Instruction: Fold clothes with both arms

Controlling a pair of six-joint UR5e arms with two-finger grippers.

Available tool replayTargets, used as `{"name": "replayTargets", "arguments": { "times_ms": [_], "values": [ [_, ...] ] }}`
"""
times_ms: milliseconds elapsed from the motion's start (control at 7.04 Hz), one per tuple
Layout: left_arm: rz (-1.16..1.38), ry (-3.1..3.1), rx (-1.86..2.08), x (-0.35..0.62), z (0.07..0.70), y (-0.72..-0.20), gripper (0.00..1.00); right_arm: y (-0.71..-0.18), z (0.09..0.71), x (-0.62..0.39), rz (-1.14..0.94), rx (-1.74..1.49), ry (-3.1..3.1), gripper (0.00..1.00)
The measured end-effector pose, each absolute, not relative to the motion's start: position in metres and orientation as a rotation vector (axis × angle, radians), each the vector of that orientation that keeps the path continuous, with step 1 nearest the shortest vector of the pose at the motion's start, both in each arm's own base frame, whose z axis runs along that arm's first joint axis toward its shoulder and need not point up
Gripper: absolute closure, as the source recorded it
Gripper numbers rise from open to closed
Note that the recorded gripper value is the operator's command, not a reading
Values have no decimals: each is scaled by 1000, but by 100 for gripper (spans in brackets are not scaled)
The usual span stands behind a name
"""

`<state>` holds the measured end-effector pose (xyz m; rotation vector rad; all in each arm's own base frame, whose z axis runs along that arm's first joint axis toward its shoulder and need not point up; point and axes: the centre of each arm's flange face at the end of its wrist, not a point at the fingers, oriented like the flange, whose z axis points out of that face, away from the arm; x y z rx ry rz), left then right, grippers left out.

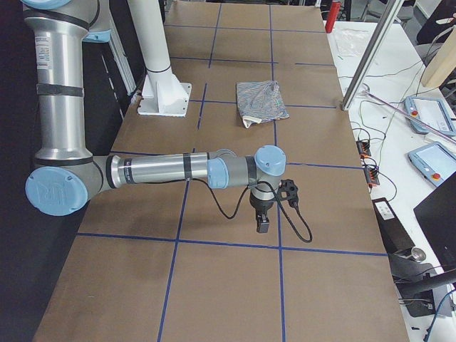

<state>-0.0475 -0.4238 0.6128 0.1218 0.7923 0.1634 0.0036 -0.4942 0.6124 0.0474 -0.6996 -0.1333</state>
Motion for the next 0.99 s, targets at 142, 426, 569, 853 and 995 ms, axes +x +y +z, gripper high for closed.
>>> {"name": "replayTargets", "arguments": {
  "times_ms": [142,426,569,853,995],
  "values": [
    [164,793,123,-47,612,-424,0,-493,613,4,-130,43,-702,0],
    [164,794,125,-47,611,-424,0,-490,616,2,-127,32,-724,0],
    [165,795,126,-47,610,-424,0,-489,617,1,-126,26,-745,0],
    [167,795,130,-47,607,-425,0,-488,616,0,-127,25,-759,0],
    [167,795,131,-47,607,-425,0,-488,615,0,-127,25,-761,0]
  ]
}}
